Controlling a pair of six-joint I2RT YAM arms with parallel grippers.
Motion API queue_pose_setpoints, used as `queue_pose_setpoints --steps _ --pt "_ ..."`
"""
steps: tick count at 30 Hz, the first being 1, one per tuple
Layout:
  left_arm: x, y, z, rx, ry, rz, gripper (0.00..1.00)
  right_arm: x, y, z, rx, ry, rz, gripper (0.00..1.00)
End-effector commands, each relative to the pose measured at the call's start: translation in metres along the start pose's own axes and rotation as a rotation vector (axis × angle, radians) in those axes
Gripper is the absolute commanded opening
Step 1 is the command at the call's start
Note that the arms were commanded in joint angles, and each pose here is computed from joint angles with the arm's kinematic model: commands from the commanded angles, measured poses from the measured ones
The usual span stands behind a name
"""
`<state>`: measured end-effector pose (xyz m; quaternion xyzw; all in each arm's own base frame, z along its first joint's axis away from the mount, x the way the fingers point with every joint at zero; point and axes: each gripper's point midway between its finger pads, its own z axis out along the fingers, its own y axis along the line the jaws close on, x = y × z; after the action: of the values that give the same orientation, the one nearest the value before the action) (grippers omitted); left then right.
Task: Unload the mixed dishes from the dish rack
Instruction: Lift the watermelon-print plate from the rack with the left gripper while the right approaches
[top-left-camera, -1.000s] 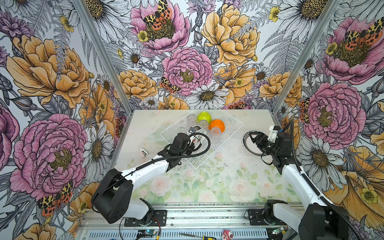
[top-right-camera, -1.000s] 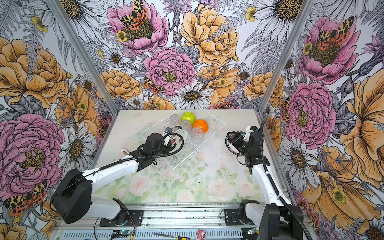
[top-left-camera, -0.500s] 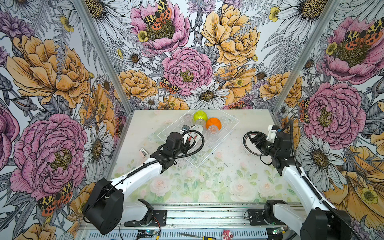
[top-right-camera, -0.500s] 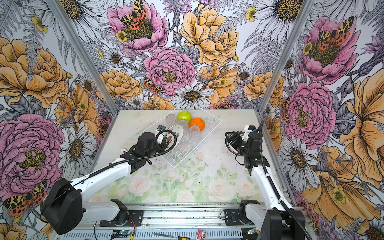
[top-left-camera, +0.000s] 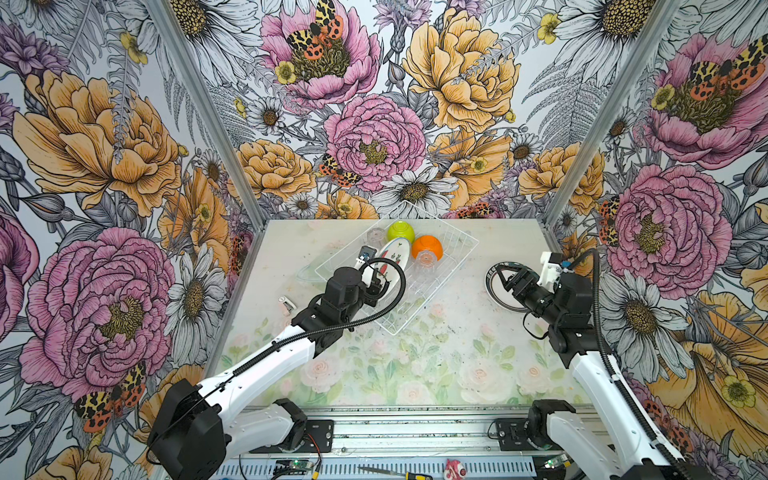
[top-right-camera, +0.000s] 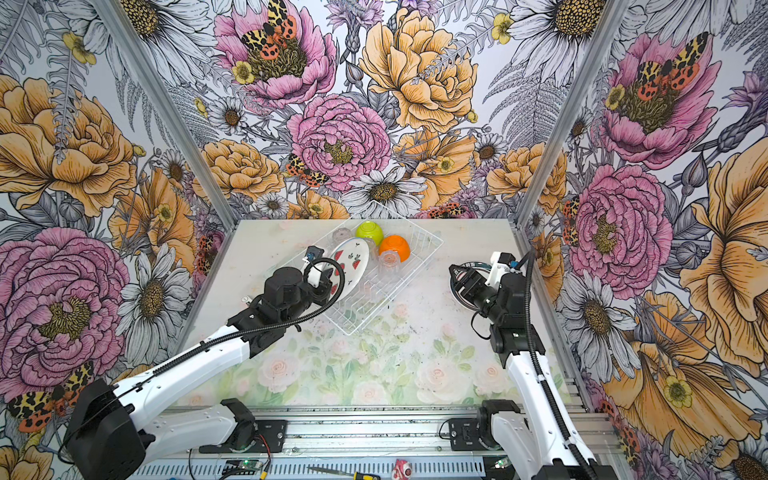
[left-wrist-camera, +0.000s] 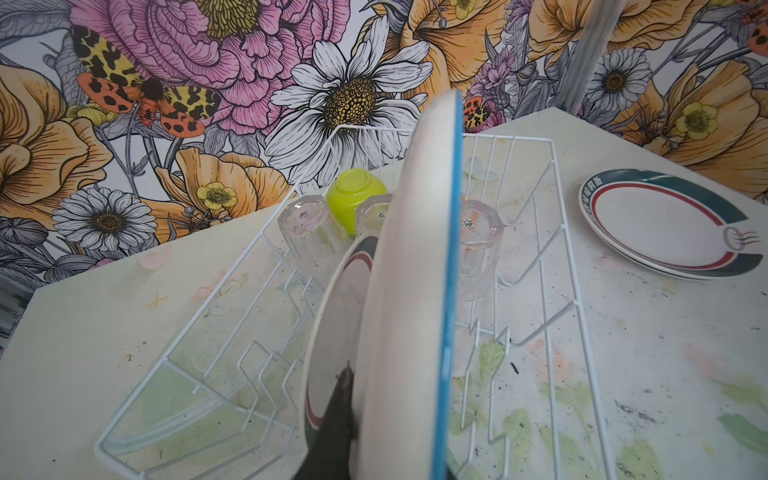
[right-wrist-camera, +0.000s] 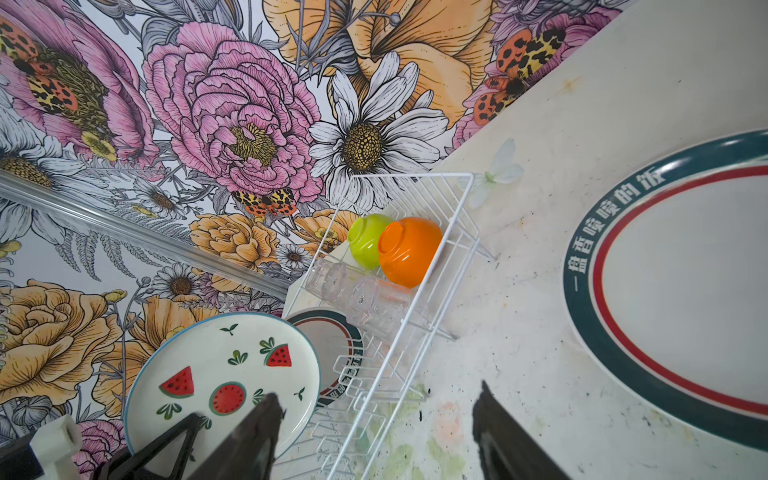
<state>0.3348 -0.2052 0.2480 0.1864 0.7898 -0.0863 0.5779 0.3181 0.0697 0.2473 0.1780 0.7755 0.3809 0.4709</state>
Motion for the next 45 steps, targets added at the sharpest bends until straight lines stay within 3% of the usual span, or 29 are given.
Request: queue_pose_setpoints --steps 1,8,15,27,45 --pt "-0.068 -0.001 -0.022 0.014 -0.204 -0.105 0.00 0.005 0.012 -0.005 -0.047 0.004 -0.014 0.74" --pt "-0.095 -0.015 -0.045 0.123 -0.284 -0.239 0.00 0.027 0.034 -0.005 -0.123 0.073 -0.038 0.74" --pt "-0.112 -0.009 -0.063 0.150 -0.360 -0.351 0.00 0.037 0.059 0.005 -0.181 0.133 -0.063 0.75" --pt "-0.121 -0.011 -0.072 0.215 -0.451 -0.459 0.00 0.049 0.080 0.038 -0.223 0.181 -0.084 0.75" --pt "-0.142 -0.021 -0.077 0.321 -0.516 -0.551 0.00 0.049 0.112 0.033 -0.293 0.131 -0.087 0.75"
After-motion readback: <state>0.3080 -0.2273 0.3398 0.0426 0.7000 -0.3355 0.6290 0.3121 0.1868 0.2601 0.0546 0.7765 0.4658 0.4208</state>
